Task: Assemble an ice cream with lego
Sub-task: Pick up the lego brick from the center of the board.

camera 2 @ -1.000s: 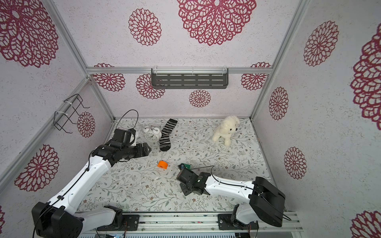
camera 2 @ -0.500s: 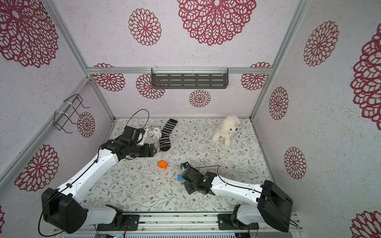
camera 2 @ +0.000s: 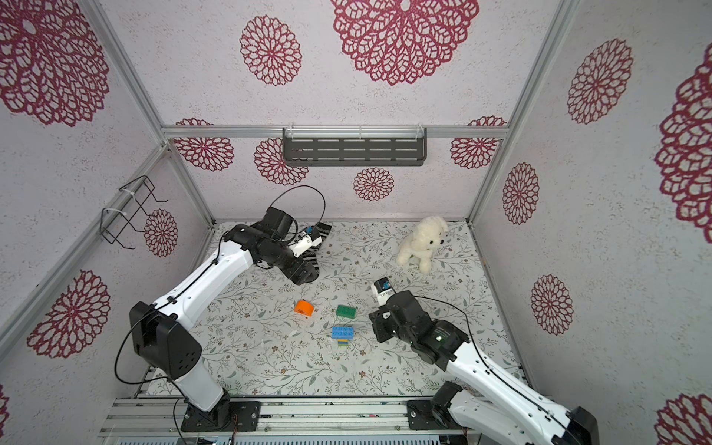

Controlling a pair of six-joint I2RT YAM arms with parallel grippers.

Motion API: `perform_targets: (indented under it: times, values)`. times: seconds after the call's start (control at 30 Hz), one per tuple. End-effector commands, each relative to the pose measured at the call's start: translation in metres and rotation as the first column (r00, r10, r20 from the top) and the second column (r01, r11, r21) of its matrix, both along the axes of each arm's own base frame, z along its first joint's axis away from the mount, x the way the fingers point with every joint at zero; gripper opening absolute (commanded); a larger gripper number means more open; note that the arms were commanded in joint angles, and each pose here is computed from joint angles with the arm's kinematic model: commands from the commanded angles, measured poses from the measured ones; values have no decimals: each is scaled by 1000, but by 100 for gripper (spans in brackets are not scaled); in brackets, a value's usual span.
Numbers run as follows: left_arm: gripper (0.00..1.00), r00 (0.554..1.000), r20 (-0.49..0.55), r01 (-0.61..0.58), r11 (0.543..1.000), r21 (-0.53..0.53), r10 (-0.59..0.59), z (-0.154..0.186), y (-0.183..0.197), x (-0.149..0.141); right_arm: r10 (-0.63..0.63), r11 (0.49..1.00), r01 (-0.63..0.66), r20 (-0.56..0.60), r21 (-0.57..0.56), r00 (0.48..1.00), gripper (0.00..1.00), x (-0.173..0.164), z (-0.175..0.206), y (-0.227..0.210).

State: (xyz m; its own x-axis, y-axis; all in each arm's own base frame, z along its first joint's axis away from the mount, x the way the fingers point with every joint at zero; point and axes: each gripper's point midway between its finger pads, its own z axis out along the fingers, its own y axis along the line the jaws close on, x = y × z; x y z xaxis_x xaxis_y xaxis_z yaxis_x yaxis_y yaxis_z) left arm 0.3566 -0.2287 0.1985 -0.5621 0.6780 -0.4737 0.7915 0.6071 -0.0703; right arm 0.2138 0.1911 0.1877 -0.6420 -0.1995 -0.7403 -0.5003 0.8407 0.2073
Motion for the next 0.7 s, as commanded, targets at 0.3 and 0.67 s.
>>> perform_targets:
  times: [0.3, 0.67]
  values:
    - [82, 899, -111, 437, 872, 221, -423, -89, -53, -12, -1, 1000, -1, 112, 11, 994, 25, 49, 36, -32]
    - [82, 848, -47, 522, 814, 254, -529, -123, -88, -22, -40, 999, 38, 94, 18, 995, 25, 58, 28, -52]
